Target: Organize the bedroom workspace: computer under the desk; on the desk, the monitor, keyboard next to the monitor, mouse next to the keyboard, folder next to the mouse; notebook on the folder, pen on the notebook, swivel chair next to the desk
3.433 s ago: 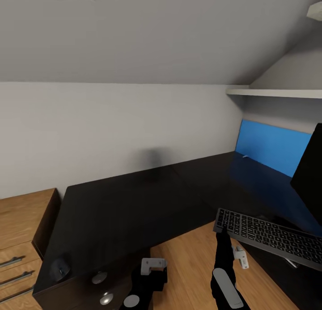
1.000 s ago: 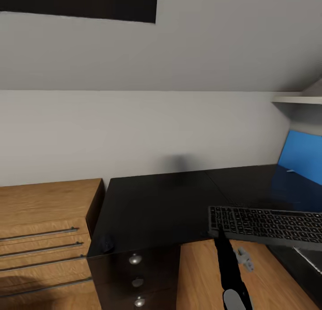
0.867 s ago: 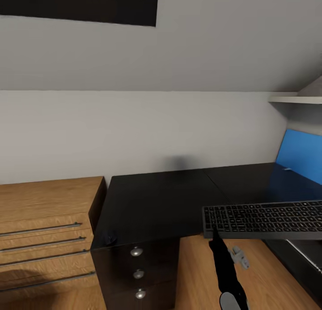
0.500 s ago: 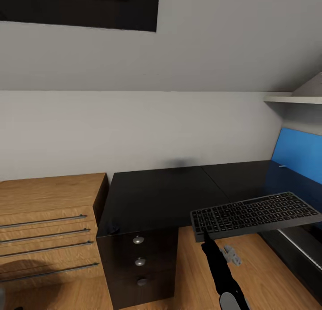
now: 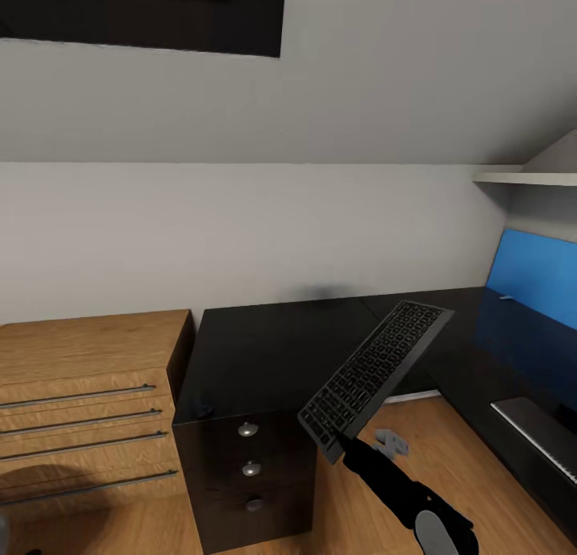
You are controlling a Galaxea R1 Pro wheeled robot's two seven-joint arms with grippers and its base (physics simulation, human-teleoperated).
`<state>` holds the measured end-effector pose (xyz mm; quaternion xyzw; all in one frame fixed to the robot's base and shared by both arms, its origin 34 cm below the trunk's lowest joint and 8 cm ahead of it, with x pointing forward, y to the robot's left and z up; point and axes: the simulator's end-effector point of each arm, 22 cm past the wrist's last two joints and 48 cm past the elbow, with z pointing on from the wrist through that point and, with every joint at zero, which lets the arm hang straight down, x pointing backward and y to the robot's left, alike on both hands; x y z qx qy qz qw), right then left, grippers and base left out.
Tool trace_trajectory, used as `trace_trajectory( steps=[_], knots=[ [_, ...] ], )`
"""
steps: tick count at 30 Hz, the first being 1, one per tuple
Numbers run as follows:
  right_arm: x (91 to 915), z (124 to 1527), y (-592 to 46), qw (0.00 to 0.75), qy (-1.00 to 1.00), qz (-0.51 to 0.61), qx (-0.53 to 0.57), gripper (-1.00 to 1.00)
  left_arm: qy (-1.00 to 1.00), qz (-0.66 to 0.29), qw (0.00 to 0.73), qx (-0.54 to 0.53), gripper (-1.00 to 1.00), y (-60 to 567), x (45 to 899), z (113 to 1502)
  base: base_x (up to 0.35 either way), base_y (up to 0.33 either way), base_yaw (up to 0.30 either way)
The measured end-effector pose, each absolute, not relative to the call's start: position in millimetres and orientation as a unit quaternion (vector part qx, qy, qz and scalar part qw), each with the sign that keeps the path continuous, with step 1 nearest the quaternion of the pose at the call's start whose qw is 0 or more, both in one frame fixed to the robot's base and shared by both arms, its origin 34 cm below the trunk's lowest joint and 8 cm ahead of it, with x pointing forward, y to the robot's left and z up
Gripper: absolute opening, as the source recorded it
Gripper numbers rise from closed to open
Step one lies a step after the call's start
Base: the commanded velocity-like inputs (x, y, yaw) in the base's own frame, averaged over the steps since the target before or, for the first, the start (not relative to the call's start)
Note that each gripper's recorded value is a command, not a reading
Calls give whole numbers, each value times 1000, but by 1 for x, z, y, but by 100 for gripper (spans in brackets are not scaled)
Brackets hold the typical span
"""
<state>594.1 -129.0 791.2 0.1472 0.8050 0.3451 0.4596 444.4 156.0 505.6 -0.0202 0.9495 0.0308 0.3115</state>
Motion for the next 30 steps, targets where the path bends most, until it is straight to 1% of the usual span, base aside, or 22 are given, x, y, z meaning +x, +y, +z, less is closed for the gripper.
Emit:
trace_trajectory(
  steps=[6, 11, 12, 15, 17, 23, 30],
  knots=[
    [586, 790, -126, 442, 819, 348, 113, -100, 950, 31, 311, -20, 100, 156, 444, 506, 0, 0, 0],
    [556, 794, -93, 380, 820, 424, 49, -100, 950, 31, 311, -20, 100, 156, 444, 506, 0, 0, 0],
    [543, 796, -84, 353, 818, 453, 30, -100, 950, 31, 311, -20, 100, 156, 444, 506, 0, 0, 0],
    [527, 808, -77, 325, 804, 498, 10, -100, 950, 32, 309, -20, 100, 157, 443, 504, 0, 0, 0],
    [523, 826, -77, 318, 779, 541, 10, -100, 951, 33, 307, -19, 100, 157, 441, 503, 0, 0, 0],
    [518, 863, -80, 310, 722, 618, 28, -100, 951, 33, 306, -18, 100, 157, 440, 502, 0, 0, 0],
    [505, 867, -80, 275, 709, 649, 28, -100, 951, 33, 305, -18, 100, 157, 440, 502, 0, 0, 0]
  ],
)
